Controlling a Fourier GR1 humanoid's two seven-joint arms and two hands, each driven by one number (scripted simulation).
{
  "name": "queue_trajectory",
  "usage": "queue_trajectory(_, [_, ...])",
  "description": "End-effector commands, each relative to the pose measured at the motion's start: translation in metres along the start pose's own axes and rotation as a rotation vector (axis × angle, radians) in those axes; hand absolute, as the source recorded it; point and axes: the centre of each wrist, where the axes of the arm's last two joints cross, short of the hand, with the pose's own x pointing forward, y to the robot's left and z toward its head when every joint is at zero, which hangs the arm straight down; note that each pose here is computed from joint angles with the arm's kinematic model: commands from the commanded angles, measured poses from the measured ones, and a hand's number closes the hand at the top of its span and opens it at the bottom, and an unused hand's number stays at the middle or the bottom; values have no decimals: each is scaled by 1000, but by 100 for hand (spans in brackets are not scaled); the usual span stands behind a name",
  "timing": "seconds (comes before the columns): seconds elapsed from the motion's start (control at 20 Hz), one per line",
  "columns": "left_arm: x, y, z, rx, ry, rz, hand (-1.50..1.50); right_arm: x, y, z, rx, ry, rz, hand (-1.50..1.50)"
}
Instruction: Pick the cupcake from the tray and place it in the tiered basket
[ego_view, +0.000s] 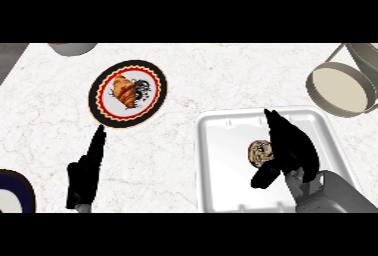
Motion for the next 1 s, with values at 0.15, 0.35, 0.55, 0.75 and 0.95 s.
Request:
queue_trajectory(0.15, [-13,10,9,1,86,-14,0,-5,24,-10,46,184,70,-150])
queue_trajectory(0.35, [-12,13,1,-3,82,-5,0,15,7,-14,79,181,72,-150])
queue_trajectory(0.55, [-8,-5,10,-3,88,4,0,-2,11,-27,126,229,65,-150])
queue_trajectory(0.75, [-14,16,5,1,77,-17,0,-5,28,-30,140,225,41,-150])
queue_trajectory(0.95, [-14,2,1,-1,83,-5,0,-19,35,-37,169,222,44,-150])
